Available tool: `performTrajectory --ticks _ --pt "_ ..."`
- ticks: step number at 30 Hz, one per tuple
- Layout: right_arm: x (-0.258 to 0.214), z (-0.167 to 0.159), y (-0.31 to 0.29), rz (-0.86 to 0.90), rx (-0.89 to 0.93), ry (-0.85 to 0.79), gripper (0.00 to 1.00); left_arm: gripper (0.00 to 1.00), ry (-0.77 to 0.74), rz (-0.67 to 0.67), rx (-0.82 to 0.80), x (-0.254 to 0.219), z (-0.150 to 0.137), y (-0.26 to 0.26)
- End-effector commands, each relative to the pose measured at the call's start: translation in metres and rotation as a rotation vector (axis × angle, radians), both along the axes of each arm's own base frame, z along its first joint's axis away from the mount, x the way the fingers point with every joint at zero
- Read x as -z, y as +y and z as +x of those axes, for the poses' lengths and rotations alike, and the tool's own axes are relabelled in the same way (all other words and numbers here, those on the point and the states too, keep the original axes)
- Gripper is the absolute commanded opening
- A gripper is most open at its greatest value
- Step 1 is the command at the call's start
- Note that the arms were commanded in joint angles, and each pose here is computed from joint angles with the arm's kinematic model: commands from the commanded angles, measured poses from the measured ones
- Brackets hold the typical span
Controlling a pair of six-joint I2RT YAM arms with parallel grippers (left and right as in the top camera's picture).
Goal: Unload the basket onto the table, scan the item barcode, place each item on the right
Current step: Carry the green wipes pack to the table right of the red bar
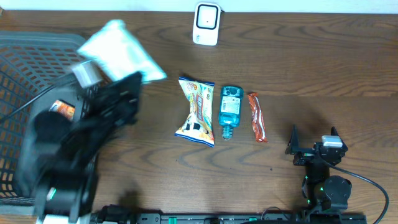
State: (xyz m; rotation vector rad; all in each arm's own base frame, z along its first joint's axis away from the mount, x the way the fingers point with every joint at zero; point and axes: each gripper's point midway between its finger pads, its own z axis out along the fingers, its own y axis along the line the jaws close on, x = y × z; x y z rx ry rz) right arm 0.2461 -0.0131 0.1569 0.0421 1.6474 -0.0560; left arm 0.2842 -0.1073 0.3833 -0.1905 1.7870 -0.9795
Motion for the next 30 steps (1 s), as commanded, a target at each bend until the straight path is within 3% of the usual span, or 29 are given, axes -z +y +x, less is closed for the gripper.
performTrajectory --ticks 1,5,9,16,30 --pt "0.000 0.000 0.002 -0.007 -0.011 0.000 0.99 0.07 0.110 0.091 0.065 0.047 0.035 -0.052" --pt "0.000 0.000 0.002 -0.007 -0.011 0.000 0.99 0.08 0.158 0.129 0.193 0.092 0.059 -0.124" --pt "0.000 0.000 0.002 -0.007 -0.011 0.000 0.99 0.08 0.219 0.082 0.270 0.135 0.076 -0.182" --pt "0.000 0.000 0.002 -0.007 -0.011 0.000 0.99 0.08 0.291 0.033 0.384 0.219 0.076 -0.268" --pt "0.000 0.000 0.002 -0.007 -0.011 0.000 0.99 0.08 0.381 0.059 0.422 0.296 0.051 -0.312"
